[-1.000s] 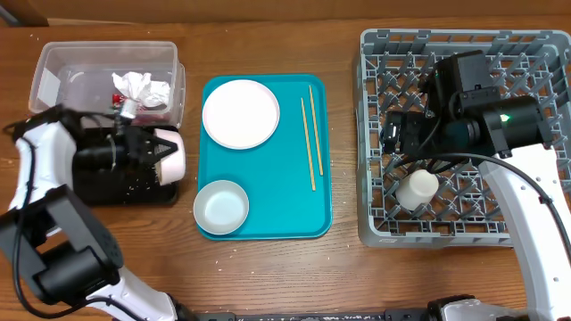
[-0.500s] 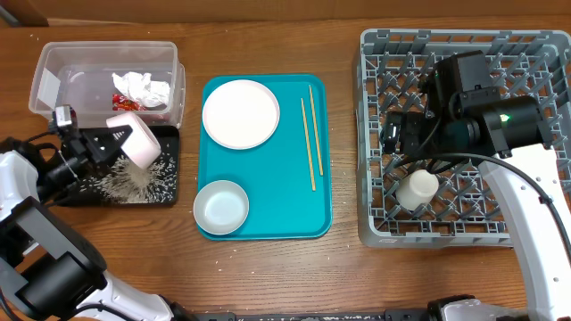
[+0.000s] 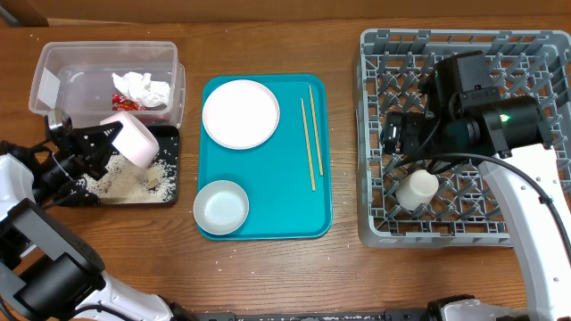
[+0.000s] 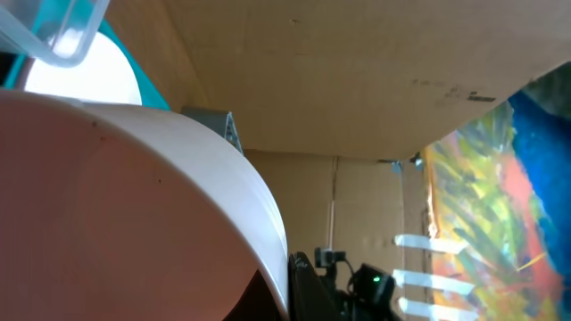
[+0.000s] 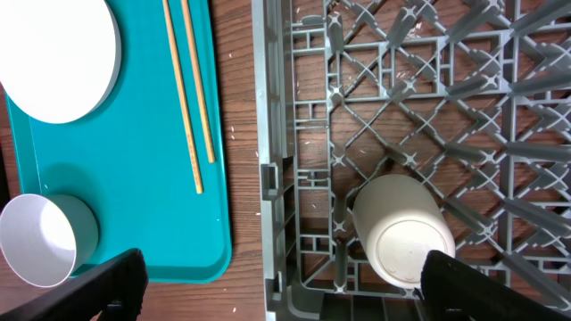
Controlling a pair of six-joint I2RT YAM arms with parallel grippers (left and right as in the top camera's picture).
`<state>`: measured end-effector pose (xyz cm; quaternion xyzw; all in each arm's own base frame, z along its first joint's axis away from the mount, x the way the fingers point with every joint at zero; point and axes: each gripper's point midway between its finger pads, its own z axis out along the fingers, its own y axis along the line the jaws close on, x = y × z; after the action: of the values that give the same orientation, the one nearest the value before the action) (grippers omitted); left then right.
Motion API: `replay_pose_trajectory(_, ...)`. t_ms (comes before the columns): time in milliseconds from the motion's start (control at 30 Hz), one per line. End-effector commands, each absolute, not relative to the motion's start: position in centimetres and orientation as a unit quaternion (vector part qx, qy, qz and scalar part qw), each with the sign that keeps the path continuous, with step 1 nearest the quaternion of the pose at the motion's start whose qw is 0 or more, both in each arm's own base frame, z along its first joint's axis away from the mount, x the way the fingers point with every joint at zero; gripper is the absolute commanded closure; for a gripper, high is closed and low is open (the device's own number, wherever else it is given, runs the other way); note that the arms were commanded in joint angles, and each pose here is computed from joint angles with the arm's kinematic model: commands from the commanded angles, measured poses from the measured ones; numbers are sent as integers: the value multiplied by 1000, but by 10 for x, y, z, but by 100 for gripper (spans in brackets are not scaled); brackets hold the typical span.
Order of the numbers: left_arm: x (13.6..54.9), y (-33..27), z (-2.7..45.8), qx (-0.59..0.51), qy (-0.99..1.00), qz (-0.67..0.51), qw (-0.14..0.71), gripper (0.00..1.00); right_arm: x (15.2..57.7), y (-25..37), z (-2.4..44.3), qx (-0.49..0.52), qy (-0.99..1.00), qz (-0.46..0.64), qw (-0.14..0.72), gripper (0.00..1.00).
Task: Sort waste into correct bins and load items into the dishwasher
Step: 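Tip the rice bowl over the black tray to empty the rice, then return the emptied bowl to the teal tray and raise the left arm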
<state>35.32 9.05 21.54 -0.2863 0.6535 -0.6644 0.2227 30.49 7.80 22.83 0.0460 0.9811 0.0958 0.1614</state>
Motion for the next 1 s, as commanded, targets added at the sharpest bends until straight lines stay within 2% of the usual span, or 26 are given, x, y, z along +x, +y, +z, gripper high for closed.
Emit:
replay_pose_trajectory(0,351,90,224,-282,646,-670,234,96,307,76,233,44,980,93,170,0)
replay_pose_trajectory(233,346,77,218,-257,687,-641,226,96,307,76,233,44,980,92,169,0)
replay_pose_trajectory(500,334,-22,228,-46,833,-521,181,96,307,76,233,44,980,93,170,0)
replay_pose_trajectory(600,337,-60,213,-6,888,-436,146,96,307,76,233,44,980,93,170,0)
replay_pose_trajectory(633,340,-82,199,8,924,-359,132,96,307,76,233,44,980,92,169,0)
replay_pose_trajectory(867,332,-157,149,91,981,-124,116,96,307,76,233,44,980,92,169,0)
replay_pose_trajectory(967,321,-194,102,152,983,-8,100,96,307,76,233,44,980,92,169,0)
